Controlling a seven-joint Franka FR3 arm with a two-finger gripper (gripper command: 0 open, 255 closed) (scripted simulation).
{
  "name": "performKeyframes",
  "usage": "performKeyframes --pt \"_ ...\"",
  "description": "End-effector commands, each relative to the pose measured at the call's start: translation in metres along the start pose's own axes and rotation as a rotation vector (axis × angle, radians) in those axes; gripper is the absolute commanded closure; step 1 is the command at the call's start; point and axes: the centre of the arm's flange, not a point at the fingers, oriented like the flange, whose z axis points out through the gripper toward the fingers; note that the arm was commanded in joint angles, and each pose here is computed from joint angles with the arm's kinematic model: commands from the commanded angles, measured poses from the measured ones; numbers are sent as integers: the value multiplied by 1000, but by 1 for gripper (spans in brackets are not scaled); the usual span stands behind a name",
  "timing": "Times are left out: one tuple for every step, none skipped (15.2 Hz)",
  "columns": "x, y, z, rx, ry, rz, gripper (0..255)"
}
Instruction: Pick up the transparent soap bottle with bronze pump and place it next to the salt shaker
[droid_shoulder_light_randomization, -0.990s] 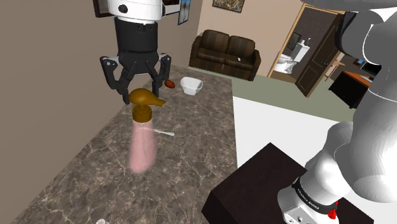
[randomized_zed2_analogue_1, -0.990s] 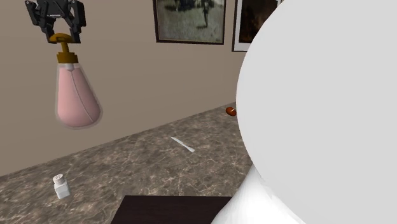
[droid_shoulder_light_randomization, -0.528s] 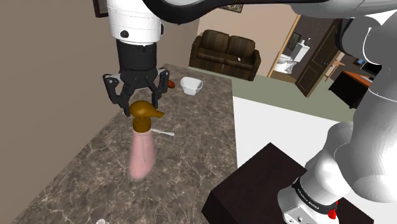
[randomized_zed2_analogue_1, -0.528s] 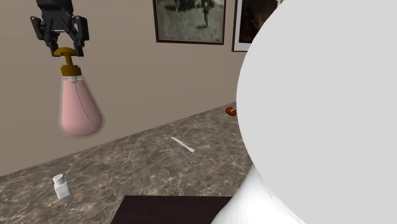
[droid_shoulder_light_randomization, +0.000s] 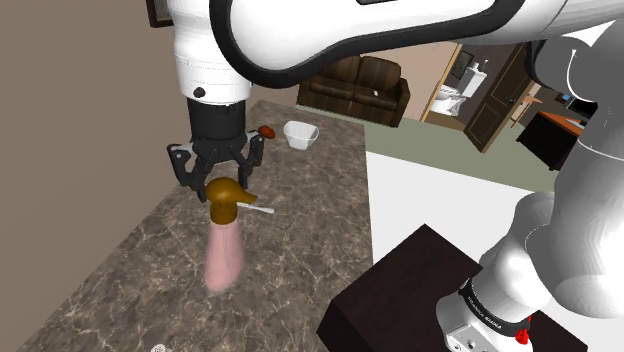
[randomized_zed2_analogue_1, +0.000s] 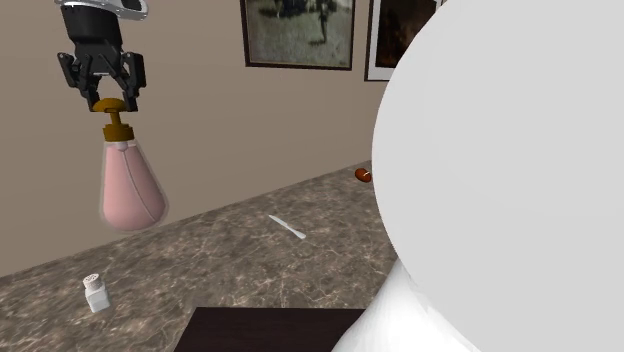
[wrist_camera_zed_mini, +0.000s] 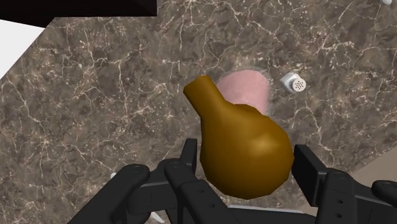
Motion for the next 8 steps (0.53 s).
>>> performKeyframes --pt "0 0 11 1 1 0 255" --pt "0 0 16 1 1 0 255" --pt "0 0 21 1 1 0 255" --pt "1 -1 26 1 1 0 255" --pt "1 -1 32 1 1 0 255" --pt "1 -1 37 1 1 0 255" --pt "1 -1 42 1 1 0 255" --pt "2 -1 47 1 1 0 255"
